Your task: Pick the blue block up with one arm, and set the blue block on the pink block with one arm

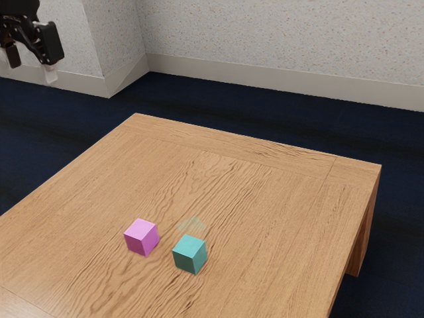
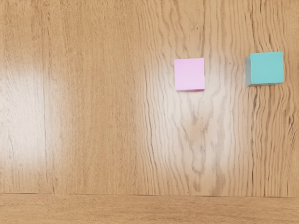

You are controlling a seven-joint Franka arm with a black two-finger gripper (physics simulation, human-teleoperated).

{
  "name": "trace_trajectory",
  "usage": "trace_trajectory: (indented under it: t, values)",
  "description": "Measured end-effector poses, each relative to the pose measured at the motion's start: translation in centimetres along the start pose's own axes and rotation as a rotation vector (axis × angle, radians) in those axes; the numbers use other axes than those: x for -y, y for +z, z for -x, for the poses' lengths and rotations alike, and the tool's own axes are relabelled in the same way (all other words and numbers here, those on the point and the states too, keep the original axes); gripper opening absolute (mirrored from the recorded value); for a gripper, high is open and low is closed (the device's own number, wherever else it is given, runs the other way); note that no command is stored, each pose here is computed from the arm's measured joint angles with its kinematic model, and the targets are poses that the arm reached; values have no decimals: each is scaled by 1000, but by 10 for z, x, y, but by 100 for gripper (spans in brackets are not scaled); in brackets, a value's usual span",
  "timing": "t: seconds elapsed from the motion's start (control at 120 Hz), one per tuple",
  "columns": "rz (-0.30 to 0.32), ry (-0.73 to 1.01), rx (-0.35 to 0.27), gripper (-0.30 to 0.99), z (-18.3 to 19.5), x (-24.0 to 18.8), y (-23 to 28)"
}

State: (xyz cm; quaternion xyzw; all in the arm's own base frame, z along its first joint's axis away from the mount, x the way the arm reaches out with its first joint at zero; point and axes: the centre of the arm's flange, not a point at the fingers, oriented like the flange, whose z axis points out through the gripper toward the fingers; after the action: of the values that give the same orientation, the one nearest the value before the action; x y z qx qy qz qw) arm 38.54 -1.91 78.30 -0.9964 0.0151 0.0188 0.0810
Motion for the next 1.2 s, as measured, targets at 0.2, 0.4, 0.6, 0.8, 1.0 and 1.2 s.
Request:
trace_trajectory:
  t: [0.2, 0.4, 0.6, 0.8, 1.0, 1.2]
  values:
    - [12, 19, -103, 69, -13, -2, -9]
    - [63, 111, -37, 69, -74, -43, 44]
    - [77, 135, 6, 69, -104, -64, 73]
    - [58, 122, -9, 69, -108, -64, 75]
    - [45, 138, 96, 69, -114, -84, 179]
    - [71, 136, 82, 69, -124, -99, 238]
